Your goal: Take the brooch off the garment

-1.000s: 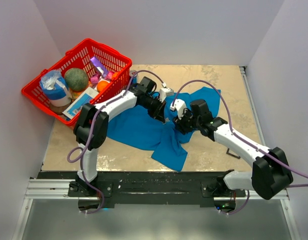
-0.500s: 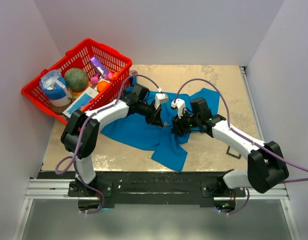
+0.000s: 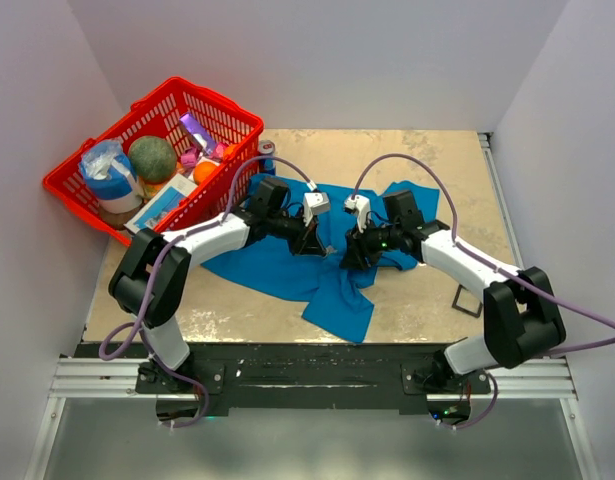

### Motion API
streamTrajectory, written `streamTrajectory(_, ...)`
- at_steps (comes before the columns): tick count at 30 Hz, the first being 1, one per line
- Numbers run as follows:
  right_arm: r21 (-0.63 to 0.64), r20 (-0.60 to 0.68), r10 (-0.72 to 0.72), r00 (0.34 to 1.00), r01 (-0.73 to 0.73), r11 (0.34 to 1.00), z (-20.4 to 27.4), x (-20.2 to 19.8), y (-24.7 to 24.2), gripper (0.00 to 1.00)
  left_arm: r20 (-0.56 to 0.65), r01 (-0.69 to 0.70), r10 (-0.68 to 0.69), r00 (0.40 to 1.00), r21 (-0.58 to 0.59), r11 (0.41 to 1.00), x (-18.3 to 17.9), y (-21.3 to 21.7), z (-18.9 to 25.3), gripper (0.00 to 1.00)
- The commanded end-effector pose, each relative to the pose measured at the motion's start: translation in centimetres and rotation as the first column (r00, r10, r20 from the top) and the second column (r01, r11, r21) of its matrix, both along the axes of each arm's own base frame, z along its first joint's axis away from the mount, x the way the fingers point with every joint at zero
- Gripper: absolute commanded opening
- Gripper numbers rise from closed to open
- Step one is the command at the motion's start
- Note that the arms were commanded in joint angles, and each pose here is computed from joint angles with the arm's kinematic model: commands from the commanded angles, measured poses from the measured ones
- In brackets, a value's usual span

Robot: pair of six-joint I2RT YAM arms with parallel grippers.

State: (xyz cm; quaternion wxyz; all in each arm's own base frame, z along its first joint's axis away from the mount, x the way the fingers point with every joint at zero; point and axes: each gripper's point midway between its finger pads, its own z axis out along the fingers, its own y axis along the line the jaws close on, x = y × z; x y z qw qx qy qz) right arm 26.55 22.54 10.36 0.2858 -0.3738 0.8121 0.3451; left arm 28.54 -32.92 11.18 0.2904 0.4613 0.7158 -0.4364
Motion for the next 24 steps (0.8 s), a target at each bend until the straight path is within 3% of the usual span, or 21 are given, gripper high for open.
streamTrajectory(1,0.06,0.015,0.03,0.999,-0.031,0.998,2.0,0.7,0.9,0.45,0.081,0.001,0.004,0.997,-0.06,0.998,0.9,-0.5,2.9,0.0)
streamTrajectory(10,0.043,0.028,0.01,1.0,-0.011,0.999,0.9,1.4,0.9,0.55,0.079,-0.034,0.04,0.996,-0.074,0.997,1.4,-0.7,4.2,0.0)
streamTrajectory(20,0.044,0.019,0.01,1.0,-0.011,0.999,-1.2,3.0,2.0,0.56,0.068,-0.028,0.033,0.997,-0.071,0.997,1.4,-0.7,5.0,0.0)
streamTrajectory(22,0.052,-0.002,0.028,1.0,-0.027,0.998,-1.7,3.1,2.3,0.47,0.069,-0.028,0.032,0.997,-0.065,0.997,1.4,-0.7,5.1,0.0)
streamTrajectory(23,0.055,-0.018,0.037,0.999,-0.036,0.998,-1.8,2.9,2.4,0.27,0.064,-0.028,0.032,0.997,-0.056,0.998,1.3,-0.5,4.8,0.0)
streamTrajectory(24,0.057,-0.015,0.055,0.998,-0.054,0.997,-1.6,2.8,2.4,0.2,0.065,-0.03,0.033,0.997,-0.047,0.998,1.4,-0.5,4.7,0.0)
